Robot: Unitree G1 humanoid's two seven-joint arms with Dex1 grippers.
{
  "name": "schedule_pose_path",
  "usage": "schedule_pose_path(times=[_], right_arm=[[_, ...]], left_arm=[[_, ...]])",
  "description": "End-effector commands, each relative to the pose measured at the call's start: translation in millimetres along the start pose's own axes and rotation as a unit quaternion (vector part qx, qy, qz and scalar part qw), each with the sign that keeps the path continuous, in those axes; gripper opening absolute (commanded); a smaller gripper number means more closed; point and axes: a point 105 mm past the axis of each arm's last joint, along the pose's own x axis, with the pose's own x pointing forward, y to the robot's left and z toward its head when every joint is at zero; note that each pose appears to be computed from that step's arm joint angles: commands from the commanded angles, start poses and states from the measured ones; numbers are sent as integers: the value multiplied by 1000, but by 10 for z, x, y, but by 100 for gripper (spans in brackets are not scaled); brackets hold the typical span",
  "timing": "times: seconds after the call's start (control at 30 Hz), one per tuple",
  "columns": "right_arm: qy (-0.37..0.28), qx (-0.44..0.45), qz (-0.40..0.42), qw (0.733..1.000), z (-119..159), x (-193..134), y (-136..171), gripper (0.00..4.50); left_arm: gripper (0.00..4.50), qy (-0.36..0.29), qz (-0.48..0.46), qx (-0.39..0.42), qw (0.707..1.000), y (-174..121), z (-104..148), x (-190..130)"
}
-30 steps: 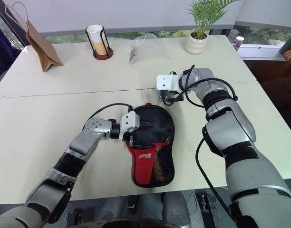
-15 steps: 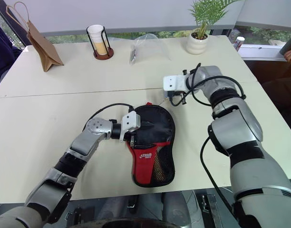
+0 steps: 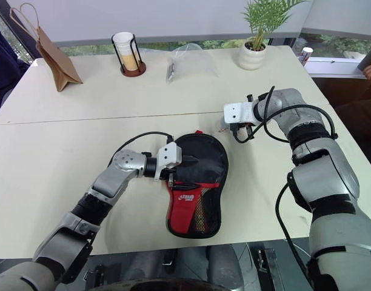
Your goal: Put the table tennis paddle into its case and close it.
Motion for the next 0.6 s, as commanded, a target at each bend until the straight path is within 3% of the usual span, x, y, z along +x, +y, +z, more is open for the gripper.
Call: schedule_pose_path(times=[0.03, 0.23, 0.6], right_arm=[[13, 24, 45, 999, -93, -83, 214, 31], [34, 29, 93, 995, -29, -184, 501, 31], [71, 19, 109, 991, -95, -289, 658, 31]], left_arm=[[450, 15, -4, -7, 1000, -22, -77, -5], [450, 18, -3, -10, 1000, -23, -96, -6], [450, 28, -7, -15, 999, -37, -135, 9]])
